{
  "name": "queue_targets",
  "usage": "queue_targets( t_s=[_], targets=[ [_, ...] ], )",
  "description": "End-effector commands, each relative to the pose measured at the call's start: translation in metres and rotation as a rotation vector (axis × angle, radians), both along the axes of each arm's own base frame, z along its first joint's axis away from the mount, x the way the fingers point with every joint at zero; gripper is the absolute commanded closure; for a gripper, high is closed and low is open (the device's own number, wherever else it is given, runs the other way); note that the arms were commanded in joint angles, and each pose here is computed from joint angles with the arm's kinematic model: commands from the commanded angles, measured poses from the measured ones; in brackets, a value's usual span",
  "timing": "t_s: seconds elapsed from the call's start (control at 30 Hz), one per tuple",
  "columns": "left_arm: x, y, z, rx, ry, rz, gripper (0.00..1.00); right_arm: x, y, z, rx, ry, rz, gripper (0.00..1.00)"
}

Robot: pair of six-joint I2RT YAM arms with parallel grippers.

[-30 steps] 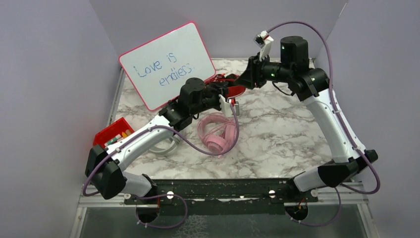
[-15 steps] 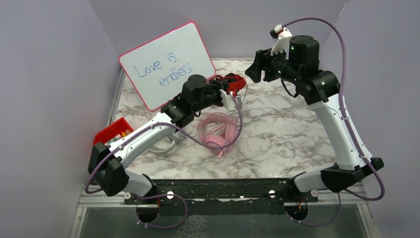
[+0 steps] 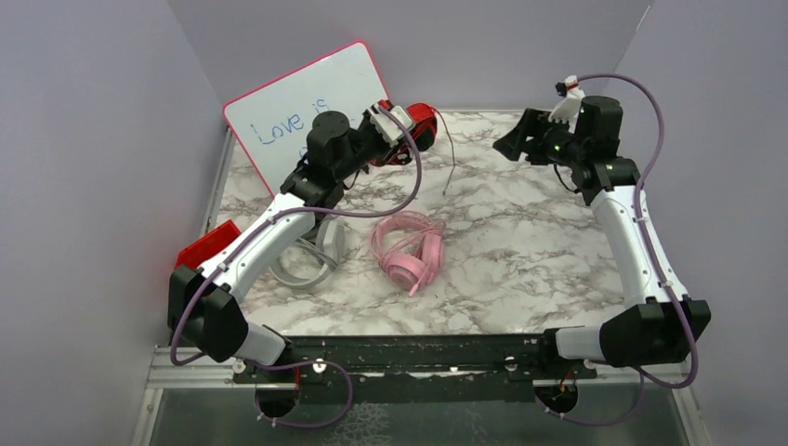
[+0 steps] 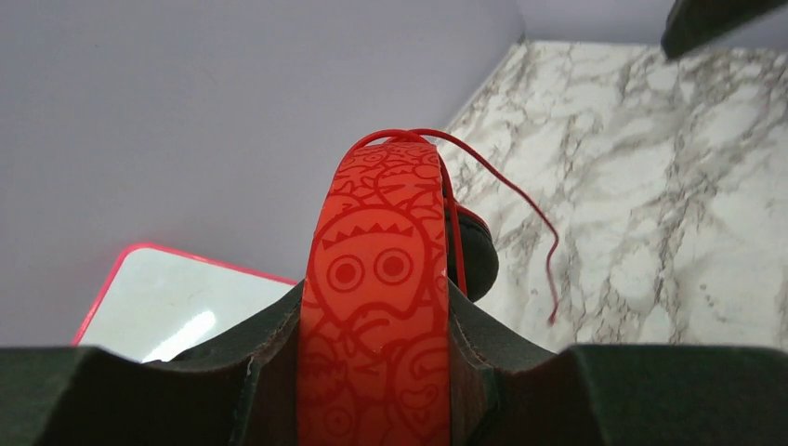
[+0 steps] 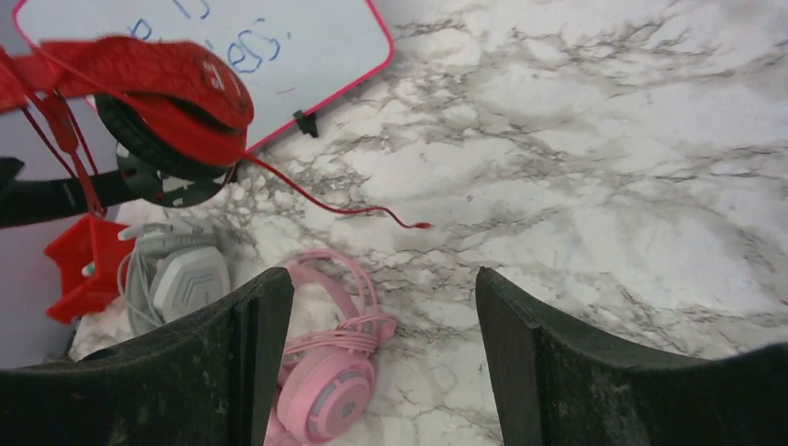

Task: Wrap the headphones
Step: Wrap the headphones cable around the headphones.

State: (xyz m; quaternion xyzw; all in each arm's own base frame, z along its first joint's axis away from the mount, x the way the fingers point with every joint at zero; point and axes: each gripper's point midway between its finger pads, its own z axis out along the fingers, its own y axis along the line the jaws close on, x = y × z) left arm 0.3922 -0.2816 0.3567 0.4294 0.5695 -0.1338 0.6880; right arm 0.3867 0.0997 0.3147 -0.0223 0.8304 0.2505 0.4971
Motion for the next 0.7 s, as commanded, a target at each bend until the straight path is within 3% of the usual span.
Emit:
queue_targets(
  t_s=[0.0,0.17,0.27,0.4,0.67],
  targets=[
    [-0.029,0.006,0.103,-0.261,-0.174,-0.069,1.0,-0.001,0.031,0.023,0.062,-0.171,0.19,0.23],
    [-0.037,0.013,0.129,-0.298,-0.227,-0.069,1.0,-0.013,0.058,0.007,0.143,-0.232,0.384,0.24],
    [-0.044,0.015,0.144,-0.327,-0.251,-0.081,1.0,-0.033,0.073,0.005,0.18,-0.39,0.531,0.25],
    [-0.054,0.018,0.168,-0.384,-0.267,-0.104,1.0,-0.043,0.085,-0.011,0.208,-0.431,0.671,0.25],
    [-0.077,0.025,0.21,-0.516,-0.269,-0.155,1.0,-0.049,0.096,-0.019,0.128,-0.572,0.721,0.24]
  ],
)
